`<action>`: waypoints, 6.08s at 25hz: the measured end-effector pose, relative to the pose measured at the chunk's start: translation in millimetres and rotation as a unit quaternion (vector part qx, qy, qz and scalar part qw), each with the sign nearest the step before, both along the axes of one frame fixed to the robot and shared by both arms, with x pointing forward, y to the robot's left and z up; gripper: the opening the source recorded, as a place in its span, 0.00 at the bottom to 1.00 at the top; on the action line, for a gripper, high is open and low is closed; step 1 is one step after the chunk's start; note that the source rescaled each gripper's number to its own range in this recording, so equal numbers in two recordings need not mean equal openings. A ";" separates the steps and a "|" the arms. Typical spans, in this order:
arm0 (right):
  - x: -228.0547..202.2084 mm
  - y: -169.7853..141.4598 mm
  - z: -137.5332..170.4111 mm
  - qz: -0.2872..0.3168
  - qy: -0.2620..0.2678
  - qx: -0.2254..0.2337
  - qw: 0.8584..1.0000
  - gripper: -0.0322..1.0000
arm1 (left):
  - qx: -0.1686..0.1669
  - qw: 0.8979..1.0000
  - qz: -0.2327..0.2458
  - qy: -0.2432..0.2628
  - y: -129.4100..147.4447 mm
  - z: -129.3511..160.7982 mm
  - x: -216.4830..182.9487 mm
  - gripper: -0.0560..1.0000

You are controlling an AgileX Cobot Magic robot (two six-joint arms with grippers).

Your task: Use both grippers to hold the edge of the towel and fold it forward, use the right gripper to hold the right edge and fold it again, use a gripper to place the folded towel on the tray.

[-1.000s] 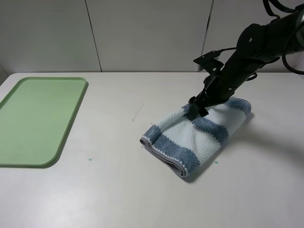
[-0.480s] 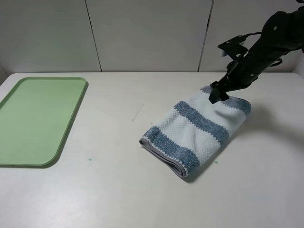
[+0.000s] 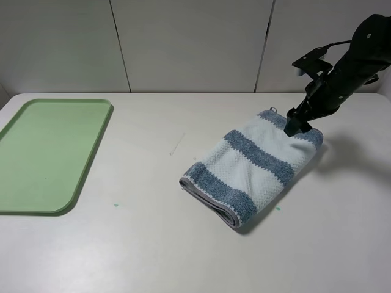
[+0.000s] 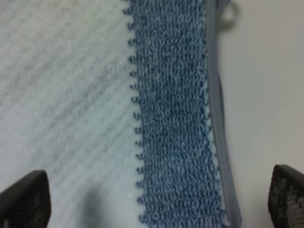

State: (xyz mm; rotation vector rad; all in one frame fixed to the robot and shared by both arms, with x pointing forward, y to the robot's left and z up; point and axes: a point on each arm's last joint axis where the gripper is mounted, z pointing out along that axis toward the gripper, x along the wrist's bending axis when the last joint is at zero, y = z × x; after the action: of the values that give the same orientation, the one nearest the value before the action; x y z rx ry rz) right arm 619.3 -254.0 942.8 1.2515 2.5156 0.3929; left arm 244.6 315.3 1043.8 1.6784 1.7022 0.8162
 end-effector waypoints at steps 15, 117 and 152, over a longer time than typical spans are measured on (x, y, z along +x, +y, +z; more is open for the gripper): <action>21.3 -4.1 -12.5 0.018 0.069 -0.047 0.996 1.00 | 0.000 1.000 0.000 0.000 0.0 0.0 0.0 0.97; 30.6 17.7 80.4 -0.013 0.110 -0.079 0.991 0.12 | 0.000 1.000 -0.001 0.000 -0.1 0.0 0.0 0.97; -38.8 118.5 43.6 0.123 0.172 -0.110 0.971 0.12 | 0.000 1.000 -0.001 0.000 -0.1 0.0 0.0 0.97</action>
State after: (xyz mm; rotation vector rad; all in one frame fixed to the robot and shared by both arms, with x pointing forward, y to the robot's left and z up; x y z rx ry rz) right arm 580.5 -135.5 986.4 0.9967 2.9192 -0.0608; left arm 244.6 315.2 1043.8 1.6799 1.7009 0.8162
